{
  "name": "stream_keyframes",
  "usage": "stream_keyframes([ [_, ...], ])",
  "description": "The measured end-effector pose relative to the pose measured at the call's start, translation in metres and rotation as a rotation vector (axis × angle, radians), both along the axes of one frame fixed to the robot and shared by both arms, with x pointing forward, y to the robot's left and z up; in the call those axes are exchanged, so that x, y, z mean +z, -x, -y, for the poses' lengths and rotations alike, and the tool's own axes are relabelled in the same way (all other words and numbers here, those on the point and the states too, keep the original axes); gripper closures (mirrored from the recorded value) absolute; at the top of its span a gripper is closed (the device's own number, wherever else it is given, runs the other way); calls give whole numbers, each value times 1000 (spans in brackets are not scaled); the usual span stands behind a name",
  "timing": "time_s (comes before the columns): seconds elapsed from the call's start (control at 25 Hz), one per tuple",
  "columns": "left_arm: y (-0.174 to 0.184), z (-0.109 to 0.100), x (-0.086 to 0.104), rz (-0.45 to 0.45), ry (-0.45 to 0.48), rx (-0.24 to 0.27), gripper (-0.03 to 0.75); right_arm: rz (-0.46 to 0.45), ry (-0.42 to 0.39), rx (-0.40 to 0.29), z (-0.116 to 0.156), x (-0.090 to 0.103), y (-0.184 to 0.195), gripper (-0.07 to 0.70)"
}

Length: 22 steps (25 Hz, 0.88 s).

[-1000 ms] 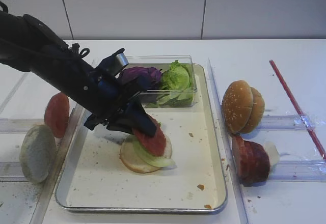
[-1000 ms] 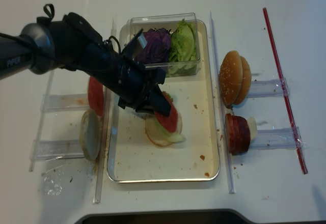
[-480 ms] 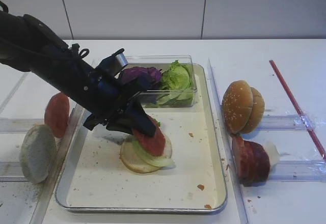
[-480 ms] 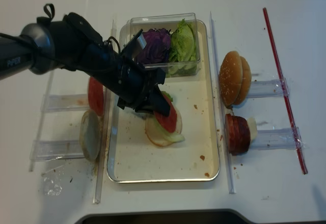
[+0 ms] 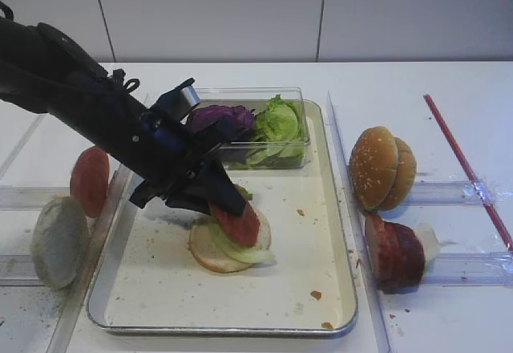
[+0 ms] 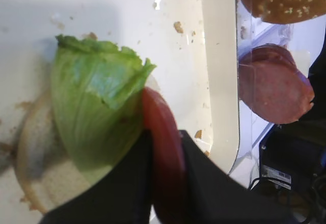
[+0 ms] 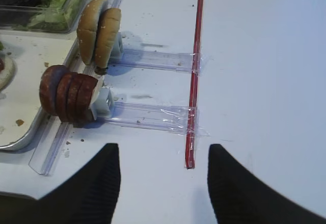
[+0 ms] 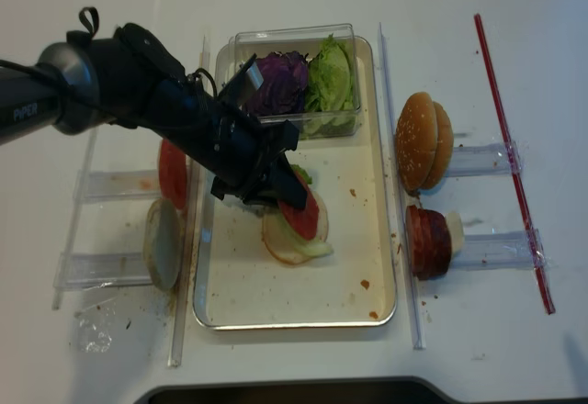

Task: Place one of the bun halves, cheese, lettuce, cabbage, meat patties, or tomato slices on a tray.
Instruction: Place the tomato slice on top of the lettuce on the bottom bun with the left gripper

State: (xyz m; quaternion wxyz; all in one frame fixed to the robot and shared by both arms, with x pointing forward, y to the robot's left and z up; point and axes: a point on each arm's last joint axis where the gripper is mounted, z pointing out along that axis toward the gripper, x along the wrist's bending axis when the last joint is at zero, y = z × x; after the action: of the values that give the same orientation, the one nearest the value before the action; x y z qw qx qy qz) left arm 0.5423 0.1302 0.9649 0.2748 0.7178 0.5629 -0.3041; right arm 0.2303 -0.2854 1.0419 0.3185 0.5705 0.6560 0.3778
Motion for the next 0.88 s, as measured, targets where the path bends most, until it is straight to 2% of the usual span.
stream_keyframes([
  [0.4,3,-1,-1,-66,-19,7,538,-1,0,-7,1,0,0,234],
  [0.64,5,-4,-3,-112,-69,19,529,-1,-1,-8,1,0,0,234],
  [0.88,7,-4,-3,-137,-75,20,528,-1,-2,-10,1,0,0,234],
])
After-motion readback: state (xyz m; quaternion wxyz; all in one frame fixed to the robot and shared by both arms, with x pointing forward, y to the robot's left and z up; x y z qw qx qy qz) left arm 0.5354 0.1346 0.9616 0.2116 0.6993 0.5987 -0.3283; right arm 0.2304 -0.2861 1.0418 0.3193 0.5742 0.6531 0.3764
